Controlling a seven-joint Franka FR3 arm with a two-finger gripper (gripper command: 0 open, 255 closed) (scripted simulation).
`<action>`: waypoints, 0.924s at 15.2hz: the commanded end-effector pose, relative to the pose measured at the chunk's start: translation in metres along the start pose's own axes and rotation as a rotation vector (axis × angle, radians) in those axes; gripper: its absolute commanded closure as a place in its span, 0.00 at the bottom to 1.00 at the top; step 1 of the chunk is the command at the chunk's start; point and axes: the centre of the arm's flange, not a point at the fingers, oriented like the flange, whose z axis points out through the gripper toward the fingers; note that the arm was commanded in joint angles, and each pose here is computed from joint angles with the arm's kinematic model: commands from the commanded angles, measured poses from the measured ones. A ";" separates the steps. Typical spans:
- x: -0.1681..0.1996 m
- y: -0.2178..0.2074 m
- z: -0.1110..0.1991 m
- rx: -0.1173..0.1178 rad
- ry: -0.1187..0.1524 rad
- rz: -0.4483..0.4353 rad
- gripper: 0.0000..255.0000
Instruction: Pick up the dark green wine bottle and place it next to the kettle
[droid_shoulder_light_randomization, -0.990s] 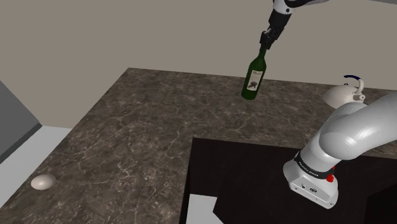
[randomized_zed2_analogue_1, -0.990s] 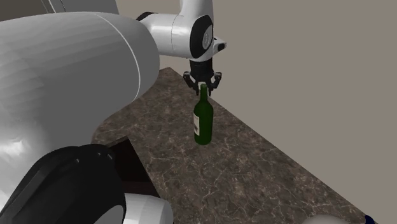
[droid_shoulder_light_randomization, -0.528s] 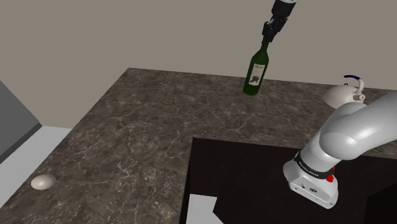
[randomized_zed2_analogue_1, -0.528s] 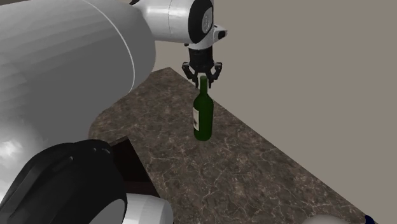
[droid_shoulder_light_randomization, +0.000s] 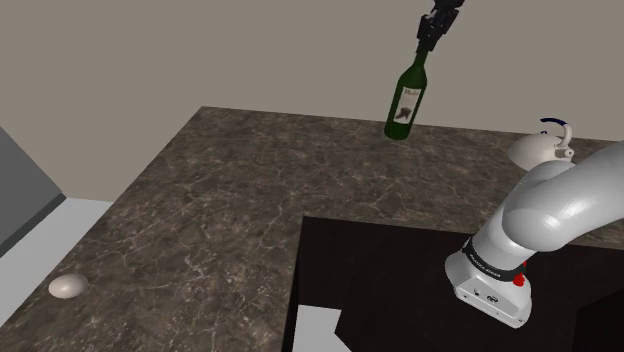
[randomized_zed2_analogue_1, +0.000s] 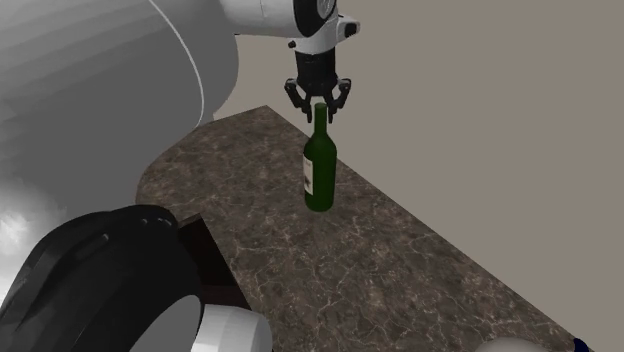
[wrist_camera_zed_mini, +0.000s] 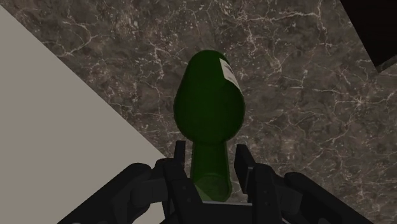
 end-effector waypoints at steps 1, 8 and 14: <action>0.002 0.001 -0.010 0.000 0.000 0.000 1.00; 0.009 0.003 -0.046 0.000 0.000 0.000 1.00; 0.014 0.005 -0.077 0.000 0.000 0.000 1.00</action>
